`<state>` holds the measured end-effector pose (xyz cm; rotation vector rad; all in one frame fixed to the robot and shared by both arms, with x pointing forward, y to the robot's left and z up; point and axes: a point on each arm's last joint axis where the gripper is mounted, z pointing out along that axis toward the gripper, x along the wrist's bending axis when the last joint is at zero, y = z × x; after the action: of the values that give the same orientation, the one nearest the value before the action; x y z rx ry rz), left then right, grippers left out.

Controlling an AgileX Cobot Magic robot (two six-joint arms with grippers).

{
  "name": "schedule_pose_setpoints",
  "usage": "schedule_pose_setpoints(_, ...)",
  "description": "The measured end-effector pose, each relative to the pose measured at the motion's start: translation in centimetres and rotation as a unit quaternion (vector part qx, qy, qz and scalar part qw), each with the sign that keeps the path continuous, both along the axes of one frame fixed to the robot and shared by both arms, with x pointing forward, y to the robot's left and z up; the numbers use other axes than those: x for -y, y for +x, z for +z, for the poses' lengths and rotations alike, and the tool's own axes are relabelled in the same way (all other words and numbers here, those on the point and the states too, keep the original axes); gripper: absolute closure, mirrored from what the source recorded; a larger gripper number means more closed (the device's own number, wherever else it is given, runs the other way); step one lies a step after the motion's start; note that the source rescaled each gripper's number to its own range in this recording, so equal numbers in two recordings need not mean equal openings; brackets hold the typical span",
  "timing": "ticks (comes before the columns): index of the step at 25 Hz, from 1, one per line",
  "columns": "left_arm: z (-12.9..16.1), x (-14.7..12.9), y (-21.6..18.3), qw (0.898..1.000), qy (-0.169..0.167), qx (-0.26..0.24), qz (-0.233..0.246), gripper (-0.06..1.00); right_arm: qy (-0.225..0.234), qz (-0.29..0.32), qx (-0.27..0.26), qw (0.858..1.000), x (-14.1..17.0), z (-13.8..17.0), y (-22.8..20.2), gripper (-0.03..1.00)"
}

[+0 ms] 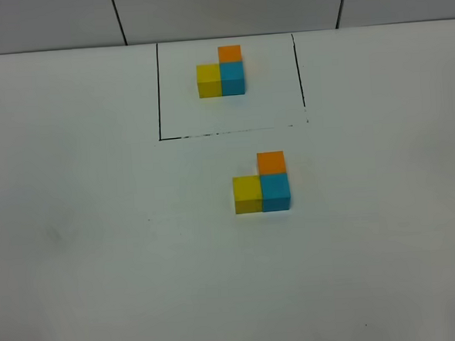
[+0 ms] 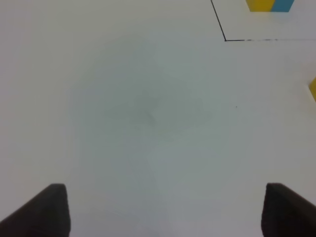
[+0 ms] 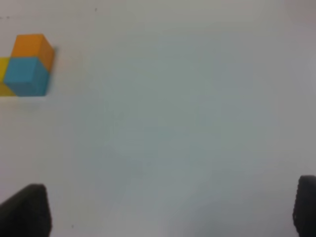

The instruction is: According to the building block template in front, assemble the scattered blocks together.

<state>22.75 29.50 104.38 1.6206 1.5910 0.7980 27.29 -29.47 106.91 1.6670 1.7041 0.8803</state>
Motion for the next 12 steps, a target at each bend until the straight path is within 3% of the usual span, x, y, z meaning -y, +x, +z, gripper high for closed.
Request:
schedule_pose_setpoints(6,0.0,0.0,0.0,1.0,0.0,0.0,0.0,0.28,0.0,0.0,0.044,0.999,0.1,-0.9,-1.8,-0.03)
schedule_pose_setpoints(12,0.0,0.0,0.0,1.0,0.001,0.0,0.0,0.28,0.0,0.0,0.051,0.999,0.1,-1.5,-2.4,0.0)
